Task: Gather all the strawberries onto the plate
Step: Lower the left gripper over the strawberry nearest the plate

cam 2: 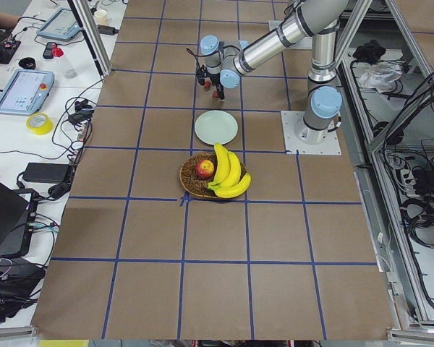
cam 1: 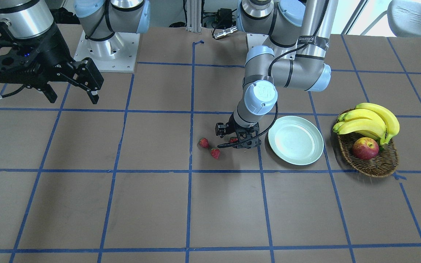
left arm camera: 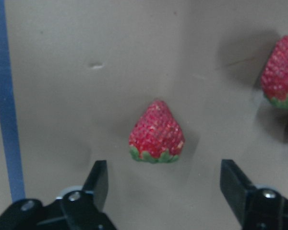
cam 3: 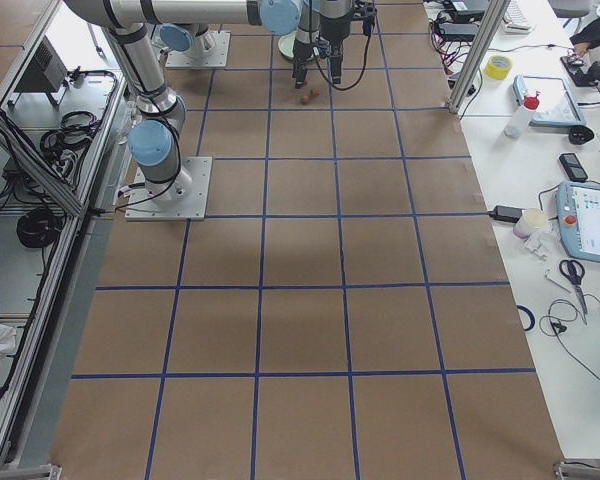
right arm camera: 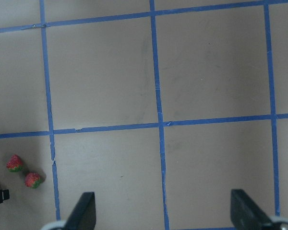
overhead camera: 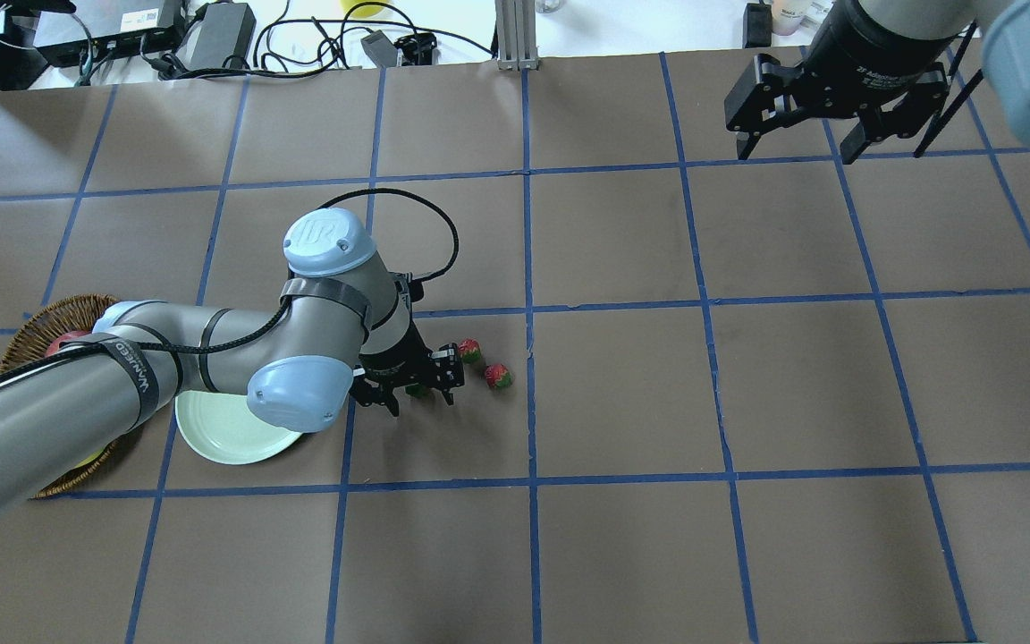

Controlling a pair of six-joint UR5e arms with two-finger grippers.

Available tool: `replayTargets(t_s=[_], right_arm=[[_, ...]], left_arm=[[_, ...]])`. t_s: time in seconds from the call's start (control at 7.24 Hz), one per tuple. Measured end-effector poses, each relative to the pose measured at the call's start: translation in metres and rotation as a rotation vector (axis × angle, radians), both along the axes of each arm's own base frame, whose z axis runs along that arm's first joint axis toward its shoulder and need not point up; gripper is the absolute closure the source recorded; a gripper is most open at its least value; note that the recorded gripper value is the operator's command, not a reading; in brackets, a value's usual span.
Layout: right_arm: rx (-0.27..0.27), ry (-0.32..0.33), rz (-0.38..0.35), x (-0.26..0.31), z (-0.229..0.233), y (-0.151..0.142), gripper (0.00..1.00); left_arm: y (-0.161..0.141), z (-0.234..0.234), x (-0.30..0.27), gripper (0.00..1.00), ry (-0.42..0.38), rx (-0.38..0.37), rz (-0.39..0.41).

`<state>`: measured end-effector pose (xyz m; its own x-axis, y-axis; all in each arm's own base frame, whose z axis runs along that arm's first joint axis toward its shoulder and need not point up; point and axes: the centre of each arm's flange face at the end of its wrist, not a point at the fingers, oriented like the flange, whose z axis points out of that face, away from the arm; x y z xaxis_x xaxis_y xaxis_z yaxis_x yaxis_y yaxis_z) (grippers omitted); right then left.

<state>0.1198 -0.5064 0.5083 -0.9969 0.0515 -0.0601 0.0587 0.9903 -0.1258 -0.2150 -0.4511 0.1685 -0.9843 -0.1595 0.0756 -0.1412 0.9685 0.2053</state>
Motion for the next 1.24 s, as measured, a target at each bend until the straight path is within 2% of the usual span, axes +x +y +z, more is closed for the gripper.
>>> replayTargets(t_s=[0.14, 0.55, 0.83, 0.97, 1.1, 1.24], right_arm=[[-0.001, -0.004, 0.006, 0.000, 0.000, 0.000, 0.00], [0.004, 0.006, 0.019, 0.002, 0.004, 0.004, 0.00], [0.008, 0.063, 0.086, 0.017, 0.009, 0.006, 0.00], [0.008, 0.081, 0.116, 0.029, 0.007, 0.006, 0.00], [0.006, 0.089, 0.124, 0.036, 0.006, 0.006, 0.00], [0.004, 0.089, 0.108, 0.038, 0.005, 0.006, 0.00]], left_arm=[[-0.001, -0.001, 0.000, 1.00, -0.002, 0.001, -0.001], [-0.005, 0.000, 0.000, 1.00, -0.001, -0.004, 0.000], [-0.019, 0.015, -0.001, 1.00, -0.001, -0.038, 0.001], [-0.021, 0.021, -0.001, 0.58, -0.002, -0.041, 0.003], [-0.021, 0.024, -0.001, 0.01, -0.003, -0.034, 0.004], [-0.020, 0.026, -0.001, 0.00, -0.004, -0.027, 0.008]])
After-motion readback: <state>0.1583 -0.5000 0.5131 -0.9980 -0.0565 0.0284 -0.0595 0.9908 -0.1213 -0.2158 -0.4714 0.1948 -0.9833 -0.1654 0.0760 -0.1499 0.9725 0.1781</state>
